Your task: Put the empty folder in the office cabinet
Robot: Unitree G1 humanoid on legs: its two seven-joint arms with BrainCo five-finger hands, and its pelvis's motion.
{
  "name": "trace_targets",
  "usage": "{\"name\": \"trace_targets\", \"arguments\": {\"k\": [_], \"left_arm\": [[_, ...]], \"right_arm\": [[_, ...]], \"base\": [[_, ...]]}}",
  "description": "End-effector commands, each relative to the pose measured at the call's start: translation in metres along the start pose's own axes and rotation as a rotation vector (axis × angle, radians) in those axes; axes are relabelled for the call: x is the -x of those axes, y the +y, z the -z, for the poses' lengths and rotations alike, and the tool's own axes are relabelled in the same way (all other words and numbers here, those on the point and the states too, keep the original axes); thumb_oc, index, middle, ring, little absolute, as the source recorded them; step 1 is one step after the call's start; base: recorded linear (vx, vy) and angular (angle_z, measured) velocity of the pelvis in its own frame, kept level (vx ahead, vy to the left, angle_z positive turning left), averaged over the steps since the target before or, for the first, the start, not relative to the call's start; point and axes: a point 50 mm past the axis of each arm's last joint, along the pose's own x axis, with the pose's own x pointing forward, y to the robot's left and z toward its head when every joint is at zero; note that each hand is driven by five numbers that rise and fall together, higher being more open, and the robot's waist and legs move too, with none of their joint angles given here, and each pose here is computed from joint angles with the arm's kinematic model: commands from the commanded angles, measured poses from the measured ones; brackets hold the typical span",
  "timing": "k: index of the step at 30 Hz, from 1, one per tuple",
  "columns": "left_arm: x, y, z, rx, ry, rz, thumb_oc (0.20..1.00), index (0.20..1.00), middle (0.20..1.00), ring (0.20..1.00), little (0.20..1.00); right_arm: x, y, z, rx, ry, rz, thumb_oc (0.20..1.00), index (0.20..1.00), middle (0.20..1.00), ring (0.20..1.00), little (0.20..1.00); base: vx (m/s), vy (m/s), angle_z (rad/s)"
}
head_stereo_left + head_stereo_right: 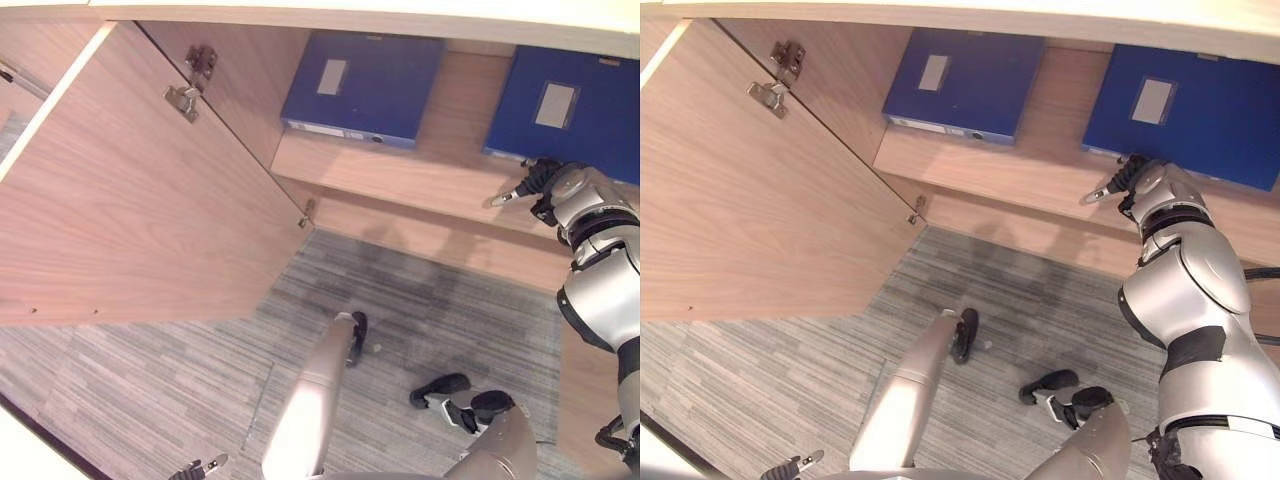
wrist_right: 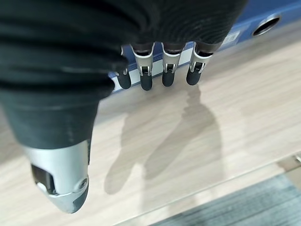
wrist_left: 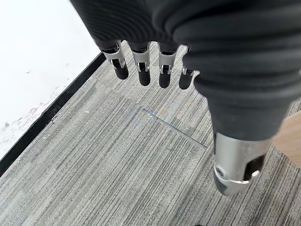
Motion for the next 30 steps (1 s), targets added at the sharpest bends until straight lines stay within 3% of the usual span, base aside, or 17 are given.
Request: {"name": "trace_targets", "arguments": {"k": [1,3,4,6,11,19,23,27,30], "left_arm": [[0.002,0.026,-0.005,-0.031,0.023,-0.083,1.0,1.0,1.0,1.0,1.0],[-0.001,0.018,-0.013,-0.044,0.01,-0.068,1.0,1.0,1.0,1.0,1.0],[0.0,0.019,-0.012,-0.045,0.01,-0.069,1.0,1.0,1.0,1.0,1.0],[-0.002,0.016,-0.016,-0.054,0.007,-0.063,1.0,1.0,1.0,1.0,1.0],[-0.002,0.015,-0.009,-0.09,0.051,-0.06,1.0,1.0,1.0,1.0,1.0],[0.0,0.004,0.025,-0.274,0.213,-0.019,1.0,1.0,1.0,1.0,1.0],[-0.009,-0.006,-0.033,-0.35,0.043,-0.036,1.0,1.0,1.0,1.0,1.0],[-0.01,-0.014,-0.034,-0.329,0.024,-0.024,1.0,1.0,1.0,1.0,1.0],[-0.01,-0.02,-0.019,-0.343,0.057,-0.041,1.0,1.0,1.0,1.0,1.0]], "right_arm": [[-0.003,0.038,0.053,0.018,0.213,-0.128,1.0,1.0,1.0,1.0,1.0],[-0.004,0.086,0.06,0.026,0.226,-0.245,1.0,1.0,1.0,1.0,1.0],[-0.004,0.087,0.061,0.026,0.226,-0.246,1.0,1.0,1.0,1.0,1.0],[0.0,0.129,0.068,0.131,0.256,-0.354,1.0,1.0,1.0,1.0,1.0],[0.015,0.188,0.096,0.205,0.289,-0.495,1.0,1.0,1.0,1.0,1.0],[0.047,0.274,0.088,0.005,0.203,-0.678,1.0,1.0,1.0,1.0,1.0],[0.088,0.324,0.13,-0.191,0.281,-0.728,1.0,1.0,1.0,1.0,1.0],[0.103,0.333,0.156,-0.259,0.369,-0.721,1.0,1.0,1.0,1.0,1.0],[0.137,0.353,0.189,-0.386,0.519,-0.739,1.0,1.0,1.0,1.0,1.0]], "base": [[-0.02,-0.056,0.01],[-0.01,-0.04,-0.04],[0.01,0.001,-0.09],[0.03,0.026,-0.22],[0.03,0.086,-0.2],[-0.02,0.174,-0.5],[-0.2,0.007,-0.55],[-0.09,-0.136,-0.65],[-0.18,-0.284,-0.24]]}}
